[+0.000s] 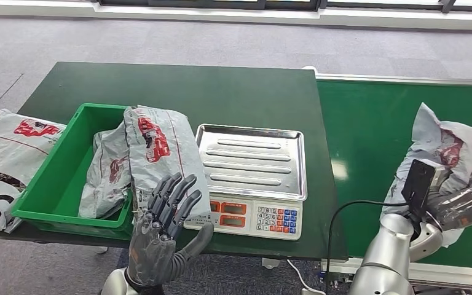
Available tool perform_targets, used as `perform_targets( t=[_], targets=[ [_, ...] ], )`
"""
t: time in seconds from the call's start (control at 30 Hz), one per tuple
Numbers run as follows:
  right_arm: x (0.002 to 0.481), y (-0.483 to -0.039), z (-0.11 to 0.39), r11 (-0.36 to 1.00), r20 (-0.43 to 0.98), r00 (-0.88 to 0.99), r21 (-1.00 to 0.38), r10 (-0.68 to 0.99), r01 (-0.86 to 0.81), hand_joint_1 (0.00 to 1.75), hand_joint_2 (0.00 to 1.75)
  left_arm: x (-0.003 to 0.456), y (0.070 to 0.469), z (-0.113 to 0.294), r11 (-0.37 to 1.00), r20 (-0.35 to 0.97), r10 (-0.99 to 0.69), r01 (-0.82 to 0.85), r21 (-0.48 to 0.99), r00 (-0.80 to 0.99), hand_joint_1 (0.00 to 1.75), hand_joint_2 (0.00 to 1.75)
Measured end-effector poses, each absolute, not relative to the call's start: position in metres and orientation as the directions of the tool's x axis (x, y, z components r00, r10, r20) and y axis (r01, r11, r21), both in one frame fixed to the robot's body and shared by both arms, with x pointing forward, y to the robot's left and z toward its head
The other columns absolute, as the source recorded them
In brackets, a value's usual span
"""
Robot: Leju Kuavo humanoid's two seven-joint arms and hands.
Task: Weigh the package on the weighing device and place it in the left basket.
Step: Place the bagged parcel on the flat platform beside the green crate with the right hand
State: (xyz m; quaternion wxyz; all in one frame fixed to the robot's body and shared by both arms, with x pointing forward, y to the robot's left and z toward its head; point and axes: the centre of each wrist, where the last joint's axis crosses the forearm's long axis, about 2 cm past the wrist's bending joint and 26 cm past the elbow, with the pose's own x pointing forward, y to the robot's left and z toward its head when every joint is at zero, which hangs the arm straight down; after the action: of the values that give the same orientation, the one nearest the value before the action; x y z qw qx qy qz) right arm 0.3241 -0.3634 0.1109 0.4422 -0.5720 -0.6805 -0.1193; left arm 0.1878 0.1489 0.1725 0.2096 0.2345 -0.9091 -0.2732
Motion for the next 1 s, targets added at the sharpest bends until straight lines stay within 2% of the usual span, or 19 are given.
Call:
perform_targets(
  t=[0.13,0.3,0.6,0.83,1.0],
  targets=[
    [0.331,-0.340,0.119,0.378,0.713,-0.027,-0.339,0.700,0.862,1.75,1.75,0.189,0.148,0.171,0.752,0.264,-0.528,-0.299,0.588,-0.807,0.00,1.75],
    [0.346,-0.288,0.137,0.514,0.664,-0.195,-0.326,0.722,0.794,1.75,1.75,0.194,0.146,0.168,0.768,0.273,-0.498,-0.272,0.579,-0.823,0.00,1.75],
    [0.356,-0.222,0.159,0.678,0.625,-0.401,-0.295,0.670,0.673,1.75,1.75,0.200,0.140,0.160,0.783,0.288,-0.451,-0.219,0.583,-0.845,0.00,1.75],
    [0.358,-0.196,0.166,0.731,0.598,-0.474,-0.305,0.646,0.611,1.75,1.75,0.204,0.137,0.155,0.783,0.295,-0.436,-0.196,0.590,-0.850,0.00,1.75],
    [0.358,-0.183,0.158,0.762,0.631,-0.471,-0.328,0.617,0.558,1.75,1.75,0.207,0.135,0.154,0.787,0.298,-0.424,-0.185,0.589,-0.855,0.00,1.75]
  ],
)
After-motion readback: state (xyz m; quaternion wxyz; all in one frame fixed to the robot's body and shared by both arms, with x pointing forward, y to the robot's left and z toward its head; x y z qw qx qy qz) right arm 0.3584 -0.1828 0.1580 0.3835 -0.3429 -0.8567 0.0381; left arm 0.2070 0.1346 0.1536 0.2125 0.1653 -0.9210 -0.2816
